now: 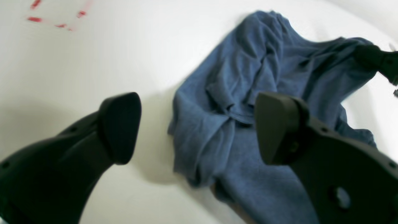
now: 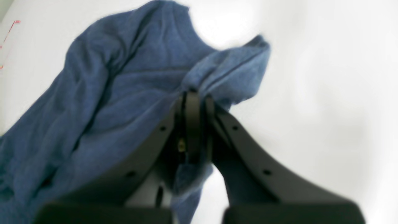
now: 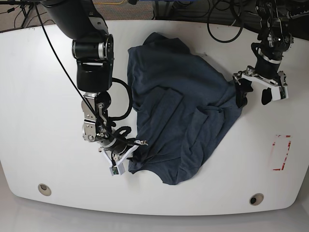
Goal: Fold the T-shirt properly
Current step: 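Stretch the T-shirt flat, right gripper pulling its corner away from the left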
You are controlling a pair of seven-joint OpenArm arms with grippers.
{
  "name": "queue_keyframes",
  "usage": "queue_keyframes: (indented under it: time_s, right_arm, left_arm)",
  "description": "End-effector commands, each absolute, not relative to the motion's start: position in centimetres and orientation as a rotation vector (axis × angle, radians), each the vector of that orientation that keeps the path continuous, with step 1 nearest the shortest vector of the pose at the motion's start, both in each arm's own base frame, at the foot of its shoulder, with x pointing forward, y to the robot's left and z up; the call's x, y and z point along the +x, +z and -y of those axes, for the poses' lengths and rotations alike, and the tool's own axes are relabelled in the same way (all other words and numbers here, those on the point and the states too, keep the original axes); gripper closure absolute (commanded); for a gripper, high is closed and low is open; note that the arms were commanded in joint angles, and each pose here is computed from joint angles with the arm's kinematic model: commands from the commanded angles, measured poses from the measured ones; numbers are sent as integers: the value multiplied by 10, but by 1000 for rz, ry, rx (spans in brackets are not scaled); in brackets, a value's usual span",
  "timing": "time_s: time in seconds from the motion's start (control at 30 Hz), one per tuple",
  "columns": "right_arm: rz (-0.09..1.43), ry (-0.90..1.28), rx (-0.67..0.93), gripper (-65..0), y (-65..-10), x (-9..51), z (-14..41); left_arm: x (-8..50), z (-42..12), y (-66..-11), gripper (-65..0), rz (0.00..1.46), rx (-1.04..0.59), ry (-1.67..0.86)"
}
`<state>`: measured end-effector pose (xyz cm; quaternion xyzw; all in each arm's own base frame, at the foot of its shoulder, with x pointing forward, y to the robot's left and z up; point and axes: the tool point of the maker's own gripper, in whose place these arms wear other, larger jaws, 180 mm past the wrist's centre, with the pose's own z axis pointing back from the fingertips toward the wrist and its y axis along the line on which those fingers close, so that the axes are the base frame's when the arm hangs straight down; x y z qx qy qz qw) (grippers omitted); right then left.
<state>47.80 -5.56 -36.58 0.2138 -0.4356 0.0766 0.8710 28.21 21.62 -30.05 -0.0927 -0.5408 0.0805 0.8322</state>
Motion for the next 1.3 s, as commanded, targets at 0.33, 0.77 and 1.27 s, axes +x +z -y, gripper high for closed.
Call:
queue_keyframes:
  time_s: [0.33, 0.77, 1.27]
  right_arm:
    - [1019, 185, 469, 0, -328, 482, 43]
    - [1031, 200, 449, 0, -323, 474, 48]
    - [1085, 240, 383, 0, -306, 456, 67]
  left_arm:
    - [305, -221, -328, -542, 1062, -195, 175]
    - [295, -210, -379, -475, 924, -222, 186]
    - [292, -213, -390, 0, 894, -220, 198]
